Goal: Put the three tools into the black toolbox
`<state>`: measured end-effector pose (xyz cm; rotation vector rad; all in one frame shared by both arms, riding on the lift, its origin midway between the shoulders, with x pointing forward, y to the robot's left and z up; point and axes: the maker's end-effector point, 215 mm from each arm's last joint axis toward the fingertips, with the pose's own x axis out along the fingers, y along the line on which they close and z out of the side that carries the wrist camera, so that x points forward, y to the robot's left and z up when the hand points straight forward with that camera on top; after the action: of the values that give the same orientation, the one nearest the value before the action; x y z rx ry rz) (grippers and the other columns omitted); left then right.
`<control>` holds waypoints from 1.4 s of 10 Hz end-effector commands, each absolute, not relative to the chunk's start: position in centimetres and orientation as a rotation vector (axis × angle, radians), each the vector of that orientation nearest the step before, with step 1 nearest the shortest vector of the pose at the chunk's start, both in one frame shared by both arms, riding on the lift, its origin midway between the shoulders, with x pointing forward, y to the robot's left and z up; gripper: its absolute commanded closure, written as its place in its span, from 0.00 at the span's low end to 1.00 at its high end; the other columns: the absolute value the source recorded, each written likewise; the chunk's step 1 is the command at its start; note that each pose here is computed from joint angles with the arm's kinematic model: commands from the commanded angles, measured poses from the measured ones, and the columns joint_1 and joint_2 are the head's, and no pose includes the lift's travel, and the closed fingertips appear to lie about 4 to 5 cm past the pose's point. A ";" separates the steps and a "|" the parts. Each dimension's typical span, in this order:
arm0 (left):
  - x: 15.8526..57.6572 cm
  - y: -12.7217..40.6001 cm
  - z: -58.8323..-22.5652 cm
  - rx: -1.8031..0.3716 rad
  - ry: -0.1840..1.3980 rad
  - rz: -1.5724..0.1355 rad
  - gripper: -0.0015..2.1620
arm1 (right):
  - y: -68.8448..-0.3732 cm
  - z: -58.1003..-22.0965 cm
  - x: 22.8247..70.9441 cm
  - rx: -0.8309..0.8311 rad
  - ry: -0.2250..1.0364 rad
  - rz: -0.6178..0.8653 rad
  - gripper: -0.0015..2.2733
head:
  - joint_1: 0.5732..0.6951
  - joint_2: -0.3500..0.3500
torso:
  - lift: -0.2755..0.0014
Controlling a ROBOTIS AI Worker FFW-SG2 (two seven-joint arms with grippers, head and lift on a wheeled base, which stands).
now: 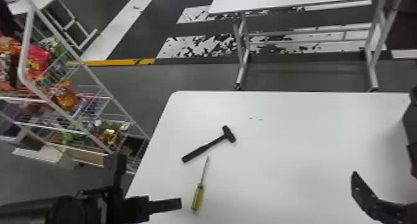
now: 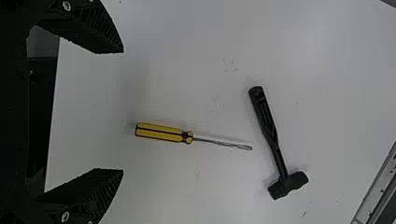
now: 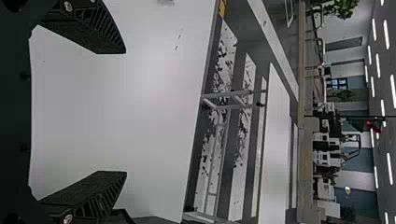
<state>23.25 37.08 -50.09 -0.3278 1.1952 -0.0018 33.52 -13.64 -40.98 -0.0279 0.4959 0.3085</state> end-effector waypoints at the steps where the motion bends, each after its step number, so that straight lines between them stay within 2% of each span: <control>1: 25.5 37.3 -49.3 -0.291 1.163 0.013 0.04 | -13.6 -41.5 33.5 -0.031 0.504 0.314 0.04 | 1.00 1.00 | 0.81; 4: 30.1 38.7 -47.7 -0.197 1.102 0.070 0.04 | -13.3 -41.4 33.7 -0.031 0.493 0.325 0.04 | 1.00 1.00 | 0.81; 8: 35.8 35.9 -46.1 -0.151 1.045 0.007 0.04 | -13.0 -41.7 33.7 -0.049 0.496 0.331 0.04 | 1.00 1.00 | 0.81; 11: 36.8 33.9 -47.9 -0.181 1.088 -0.037 0.04 | -13.1 -41.9 33.5 -0.055 0.504 0.333 0.04 | 1.00 1.00 | 0.81; 14: 35.6 32.4 -50.6 -0.223 1.155 -0.068 0.04 | -13.2 -42.0 33.6 -0.062 0.508 0.333 0.03 | 1.00 0.97 | 0.81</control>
<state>35.89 32.73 -50.16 -0.2188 1.1410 -0.0626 33.61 -13.15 -41.93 -0.0611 0.5063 0.3329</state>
